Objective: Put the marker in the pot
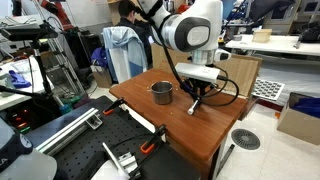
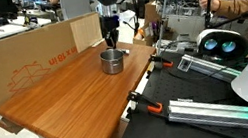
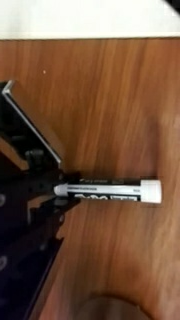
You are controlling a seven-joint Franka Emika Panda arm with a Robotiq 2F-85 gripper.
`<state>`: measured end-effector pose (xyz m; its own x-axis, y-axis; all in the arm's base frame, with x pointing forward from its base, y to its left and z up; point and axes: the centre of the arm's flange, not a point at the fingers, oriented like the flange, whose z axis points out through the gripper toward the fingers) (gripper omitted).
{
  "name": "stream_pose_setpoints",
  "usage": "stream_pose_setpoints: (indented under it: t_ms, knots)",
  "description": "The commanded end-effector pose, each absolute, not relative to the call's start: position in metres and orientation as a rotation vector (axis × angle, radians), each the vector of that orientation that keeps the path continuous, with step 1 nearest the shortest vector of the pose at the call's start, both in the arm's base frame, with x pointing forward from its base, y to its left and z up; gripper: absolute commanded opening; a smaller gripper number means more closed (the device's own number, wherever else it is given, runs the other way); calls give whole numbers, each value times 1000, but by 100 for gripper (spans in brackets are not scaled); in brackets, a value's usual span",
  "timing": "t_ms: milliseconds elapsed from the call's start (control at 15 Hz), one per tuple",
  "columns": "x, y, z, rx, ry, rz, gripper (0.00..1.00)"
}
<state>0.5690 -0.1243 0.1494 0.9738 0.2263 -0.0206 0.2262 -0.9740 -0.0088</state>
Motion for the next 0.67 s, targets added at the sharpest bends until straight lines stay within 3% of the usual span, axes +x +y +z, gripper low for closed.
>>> stream_pose_setpoints:
  t_ms: [0, 600]
  knots:
    - [563, -119, 168, -3110, -374, -38, 5]
    - [541, -69, 279, -3078, -474, -471, 5]
